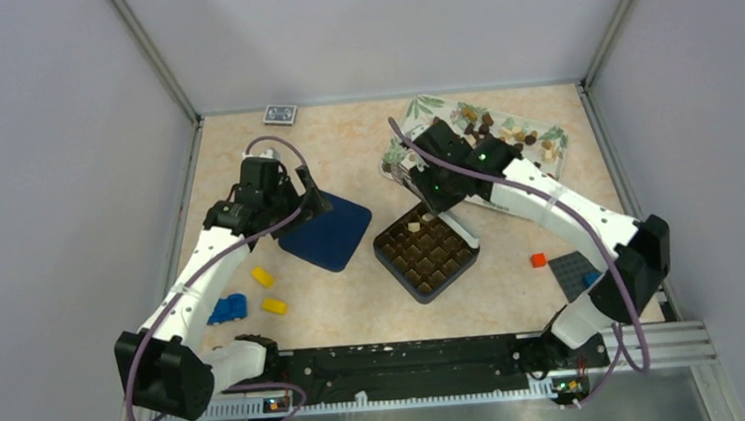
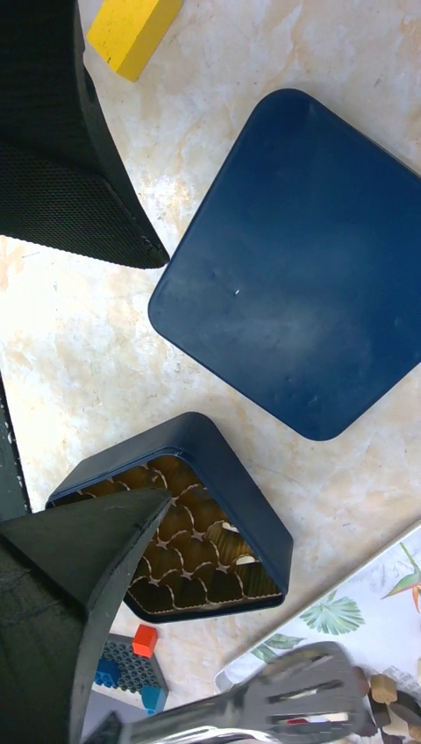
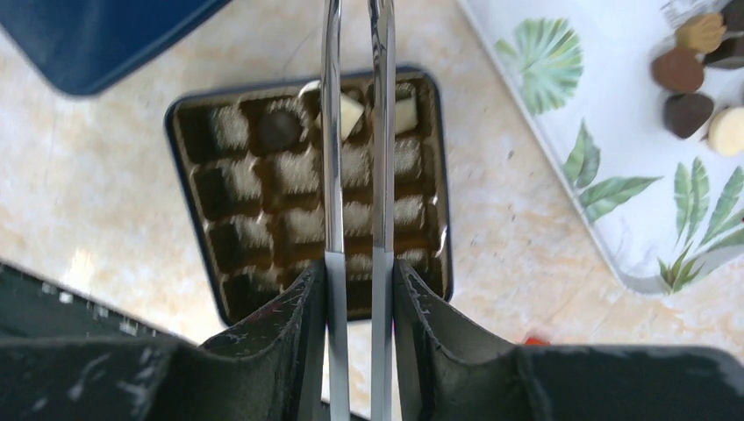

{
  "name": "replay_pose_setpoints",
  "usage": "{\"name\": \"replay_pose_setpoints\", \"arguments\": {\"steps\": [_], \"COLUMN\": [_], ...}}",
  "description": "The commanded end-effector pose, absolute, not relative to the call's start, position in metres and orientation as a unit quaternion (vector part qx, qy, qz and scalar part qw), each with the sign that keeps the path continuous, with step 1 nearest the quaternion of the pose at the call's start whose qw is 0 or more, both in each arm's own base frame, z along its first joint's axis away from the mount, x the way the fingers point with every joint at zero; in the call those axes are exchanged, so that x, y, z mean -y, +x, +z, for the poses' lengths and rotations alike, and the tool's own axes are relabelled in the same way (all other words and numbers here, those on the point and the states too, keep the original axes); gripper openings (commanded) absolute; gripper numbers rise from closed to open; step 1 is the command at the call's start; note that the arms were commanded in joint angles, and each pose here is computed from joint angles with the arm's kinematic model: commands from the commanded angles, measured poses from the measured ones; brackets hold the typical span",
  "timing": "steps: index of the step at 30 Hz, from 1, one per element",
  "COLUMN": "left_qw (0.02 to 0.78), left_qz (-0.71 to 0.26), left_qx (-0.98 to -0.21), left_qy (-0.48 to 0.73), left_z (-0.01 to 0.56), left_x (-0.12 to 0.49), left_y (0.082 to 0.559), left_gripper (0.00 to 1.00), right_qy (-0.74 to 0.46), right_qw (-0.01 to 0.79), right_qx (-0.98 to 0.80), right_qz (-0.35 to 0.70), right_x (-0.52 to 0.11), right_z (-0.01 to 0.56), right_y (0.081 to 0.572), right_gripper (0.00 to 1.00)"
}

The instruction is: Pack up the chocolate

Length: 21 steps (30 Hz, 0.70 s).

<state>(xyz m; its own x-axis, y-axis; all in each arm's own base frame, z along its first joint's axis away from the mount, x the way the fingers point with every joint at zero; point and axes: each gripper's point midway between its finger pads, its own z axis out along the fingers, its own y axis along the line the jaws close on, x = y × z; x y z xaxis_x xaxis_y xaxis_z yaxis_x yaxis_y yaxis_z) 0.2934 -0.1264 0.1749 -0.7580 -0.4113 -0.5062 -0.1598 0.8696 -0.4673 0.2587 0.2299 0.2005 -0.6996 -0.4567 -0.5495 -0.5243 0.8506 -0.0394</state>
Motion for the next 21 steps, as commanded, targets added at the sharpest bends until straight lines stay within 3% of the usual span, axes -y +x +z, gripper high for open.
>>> {"name": "replay_pose_setpoints", "arguments": {"steps": [1, 9, 21], "left_qw": [0.326, 0.324, 0.323], "left_qz": [-0.207, -0.200, -0.200], "left_qx": [-0.909, -0.910, -0.910], "left_qy": [-0.159, -0.165, -0.168], "left_z": [0.182, 0.179, 0.178], "left_x": [0.124, 0.118, 0.117], "left_y": [0.292, 0.286, 0.283], "left_gripper": [0.99, 0.99, 0.99], "right_qy": [-0.238, -0.230, -0.240], "right_qw": [0.317, 0.290, 0.273], "right_qx": [-0.916, -0.929, -0.931], "right_qz": [0.060, 0.025, 0.038], "right_x": [-0.242, -0.238, -0.259], "right_z": [0.205, 0.174, 0.152], "right_y": [0.314, 0.365, 0.388], "right_gripper": [0.30, 0.32, 0.36]}}
